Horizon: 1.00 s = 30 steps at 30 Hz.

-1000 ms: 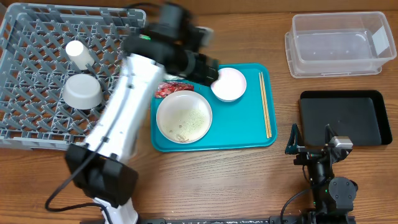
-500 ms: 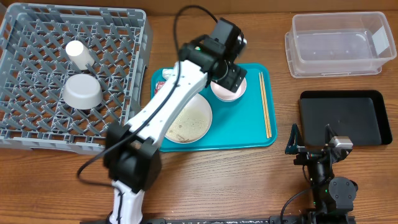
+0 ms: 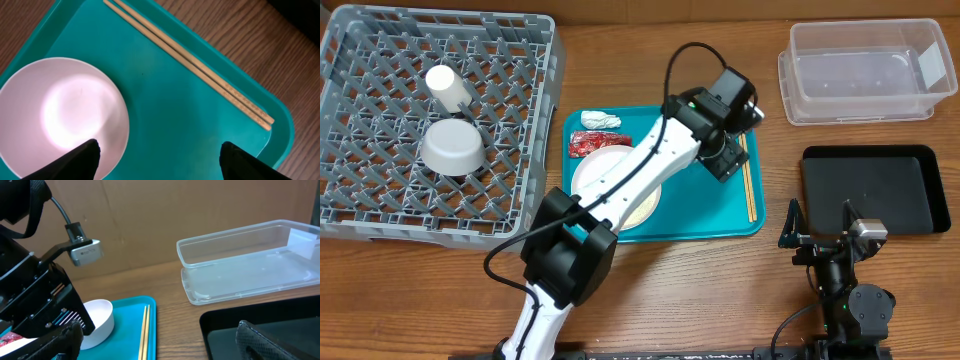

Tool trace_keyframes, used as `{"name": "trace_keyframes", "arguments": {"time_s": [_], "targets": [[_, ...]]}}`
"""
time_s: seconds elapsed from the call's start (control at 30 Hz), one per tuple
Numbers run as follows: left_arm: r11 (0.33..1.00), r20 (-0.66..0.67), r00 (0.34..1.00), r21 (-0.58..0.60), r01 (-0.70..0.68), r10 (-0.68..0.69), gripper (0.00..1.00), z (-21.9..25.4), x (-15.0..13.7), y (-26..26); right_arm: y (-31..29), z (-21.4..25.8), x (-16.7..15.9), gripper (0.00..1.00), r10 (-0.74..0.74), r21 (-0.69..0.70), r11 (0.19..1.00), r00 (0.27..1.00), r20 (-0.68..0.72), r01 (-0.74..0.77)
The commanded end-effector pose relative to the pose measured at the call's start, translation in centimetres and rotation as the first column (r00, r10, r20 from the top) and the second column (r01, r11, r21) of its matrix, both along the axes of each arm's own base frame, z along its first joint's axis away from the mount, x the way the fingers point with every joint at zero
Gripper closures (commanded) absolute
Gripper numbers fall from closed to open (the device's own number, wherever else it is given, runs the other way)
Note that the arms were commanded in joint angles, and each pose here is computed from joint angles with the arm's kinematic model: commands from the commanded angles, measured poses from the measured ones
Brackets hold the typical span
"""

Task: Sort waste into correct bins and load items into the dishwasher
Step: 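Reach the left gripper to the pink bowl on the tray and grasp it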

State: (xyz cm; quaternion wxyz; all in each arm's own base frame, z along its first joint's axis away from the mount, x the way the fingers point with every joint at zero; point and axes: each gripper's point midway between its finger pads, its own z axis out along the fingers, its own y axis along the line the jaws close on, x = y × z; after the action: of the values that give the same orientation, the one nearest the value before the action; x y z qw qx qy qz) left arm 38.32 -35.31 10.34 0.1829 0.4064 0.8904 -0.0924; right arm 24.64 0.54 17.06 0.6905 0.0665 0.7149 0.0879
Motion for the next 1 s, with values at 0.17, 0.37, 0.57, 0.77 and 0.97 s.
{"name": "trace_keyframes", "arguments": {"time_s": [0.17,0.37,0.57,0.77,0.97], "targets": [[0.999,-0.011,1.0,0.045,0.004,-0.003,0.26,-1.7,0.7,0.9,0.0,-0.1,0.0,0.0,-0.001,-0.007,1.0,1.0,0.007,0.001],[0.996,-0.064,0.998,0.085,-0.008,0.013,0.27,-5.2,0.5,0.9,0.0,-0.1,0.0,0.0,-0.001,-0.007,1.0,1.0,0.007,0.001],[0.993,-0.077,0.996,0.117,-0.029,0.039,0.41,-6.7,0.6,1.4,0.0,-0.1,0.0,0.0,-0.001,-0.007,1.0,1.0,0.007,0.001],[0.994,-0.036,0.997,0.086,-0.067,0.071,0.7,-4.7,1.8,0.7,0.0,-0.1,0.0,0.0,-0.001,-0.007,1.0,1.0,0.007,0.001],[0.991,-0.005,0.991,0.02,-0.132,0.132,0.96,-0.2,3.1,-0.3,0.0,-0.1,0.0,0.0,-0.001,-0.007,1.0,1.0,0.007,0.001]]}}
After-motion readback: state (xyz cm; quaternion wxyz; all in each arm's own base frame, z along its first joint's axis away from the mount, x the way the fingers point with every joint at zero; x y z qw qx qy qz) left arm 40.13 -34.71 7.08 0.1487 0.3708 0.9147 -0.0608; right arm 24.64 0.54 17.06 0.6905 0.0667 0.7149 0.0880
